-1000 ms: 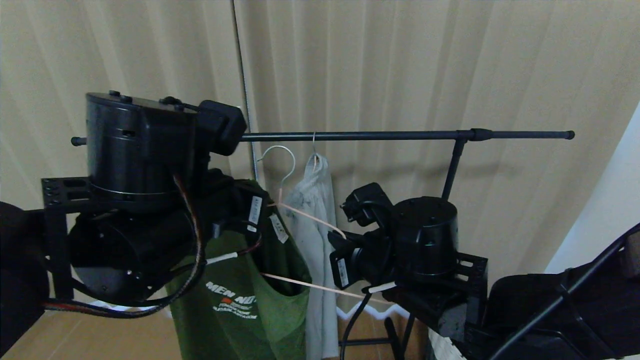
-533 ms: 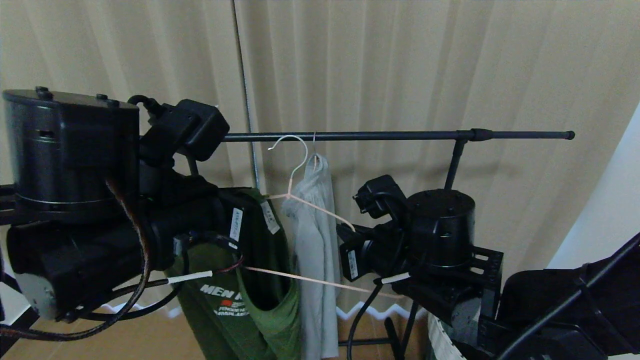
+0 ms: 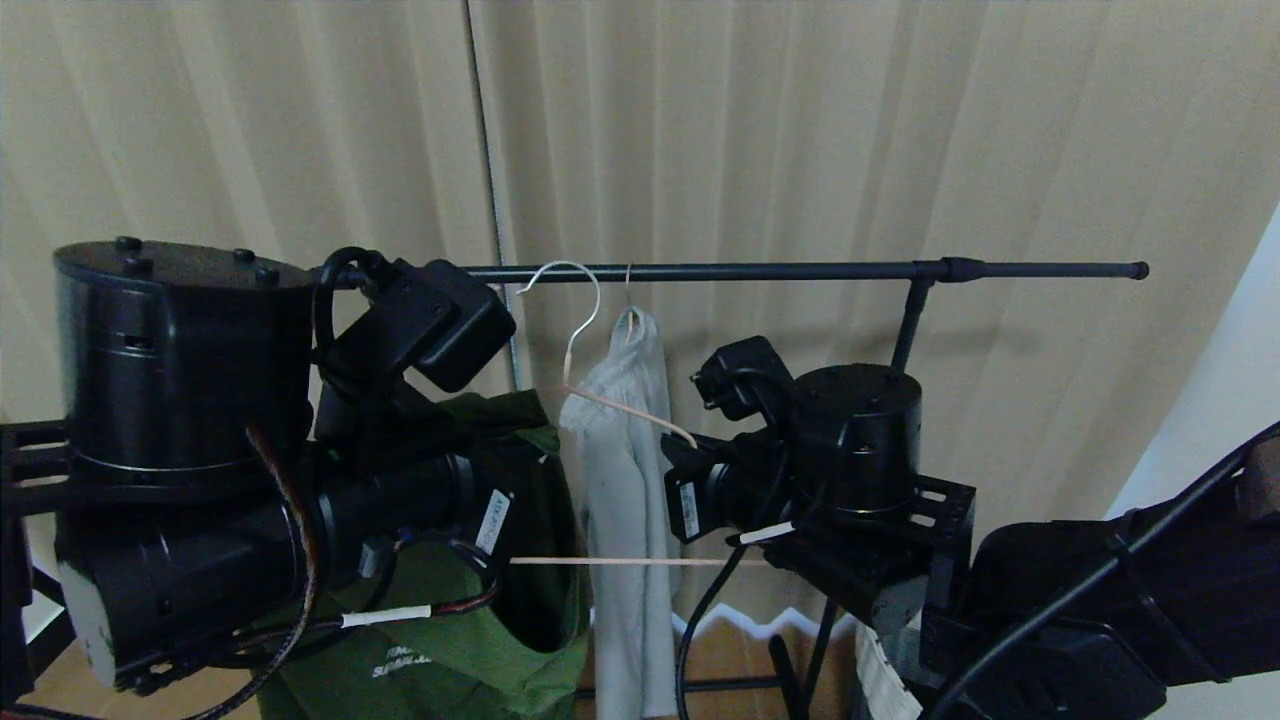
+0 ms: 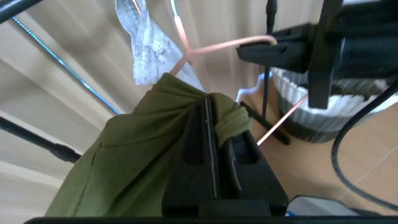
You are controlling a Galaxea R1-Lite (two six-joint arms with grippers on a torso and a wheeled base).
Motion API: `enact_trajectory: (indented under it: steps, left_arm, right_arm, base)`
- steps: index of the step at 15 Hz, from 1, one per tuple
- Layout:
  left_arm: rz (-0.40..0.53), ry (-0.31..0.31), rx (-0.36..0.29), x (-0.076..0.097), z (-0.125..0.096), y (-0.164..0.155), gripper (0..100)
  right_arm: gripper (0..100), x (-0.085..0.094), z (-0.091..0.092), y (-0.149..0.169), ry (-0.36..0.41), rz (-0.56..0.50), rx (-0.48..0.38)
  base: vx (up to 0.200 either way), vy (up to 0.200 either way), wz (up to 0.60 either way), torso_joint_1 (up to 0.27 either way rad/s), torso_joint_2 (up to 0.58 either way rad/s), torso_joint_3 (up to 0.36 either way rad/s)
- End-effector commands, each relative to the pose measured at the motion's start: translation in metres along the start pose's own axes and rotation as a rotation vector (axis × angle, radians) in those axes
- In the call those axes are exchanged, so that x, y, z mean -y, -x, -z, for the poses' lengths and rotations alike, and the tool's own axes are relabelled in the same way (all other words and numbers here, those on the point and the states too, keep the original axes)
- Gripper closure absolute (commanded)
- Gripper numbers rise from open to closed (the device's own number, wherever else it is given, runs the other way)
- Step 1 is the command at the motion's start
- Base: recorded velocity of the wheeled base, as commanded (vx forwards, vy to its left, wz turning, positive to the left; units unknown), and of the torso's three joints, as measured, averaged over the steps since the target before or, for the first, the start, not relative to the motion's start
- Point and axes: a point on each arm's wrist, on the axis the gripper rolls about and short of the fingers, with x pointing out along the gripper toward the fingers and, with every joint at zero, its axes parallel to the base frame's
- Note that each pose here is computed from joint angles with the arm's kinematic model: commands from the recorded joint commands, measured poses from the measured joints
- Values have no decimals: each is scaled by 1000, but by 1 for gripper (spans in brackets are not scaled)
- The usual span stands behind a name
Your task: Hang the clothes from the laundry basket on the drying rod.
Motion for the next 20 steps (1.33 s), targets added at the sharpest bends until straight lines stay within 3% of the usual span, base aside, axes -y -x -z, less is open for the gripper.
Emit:
enact_trajectory:
  steps: [1, 2, 9, 12, 13, 17, 20]
  left_arm:
    - [0, -16, -15, 0, 5, 0, 100]
    - [-2, -18, -4, 0, 4, 2, 0]
    - [-19, -32, 61, -7, 5, 32, 0]
    - [-93, -71, 73, -25, 13, 49, 0]
    - [-101, -90, 79, -30, 14, 52, 0]
    - [-19, -263, 131, -54, 24, 66, 0]
    - [82, -305, 164, -53, 25, 62, 0]
  right_arm:
    - [100, 0, -1, 0, -2, 0, 3]
    - [100, 1, -2, 1, -3, 1, 6]
    - [100, 11, -8, 7, -12, 27, 22]
    - [100, 18, -8, 21, -15, 36, 21]
    - [100, 19, -8, 25, -17, 35, 23]
    - [100, 26, -13, 58, -16, -13, 36]
    - [100, 30, -13, 76, 5, -54, 46]
  base:
    - [0, 0, 0, 0, 0, 0]
    - [0, 0, 0, 0, 0, 0]
    - [0, 0, 0, 0, 0, 0]
    - [0, 0, 0, 0, 0, 0]
    - [0, 0, 0, 0, 0, 0]
    - [0, 0, 0, 0, 0, 0]
    - [0, 0, 0, 0, 0, 0]
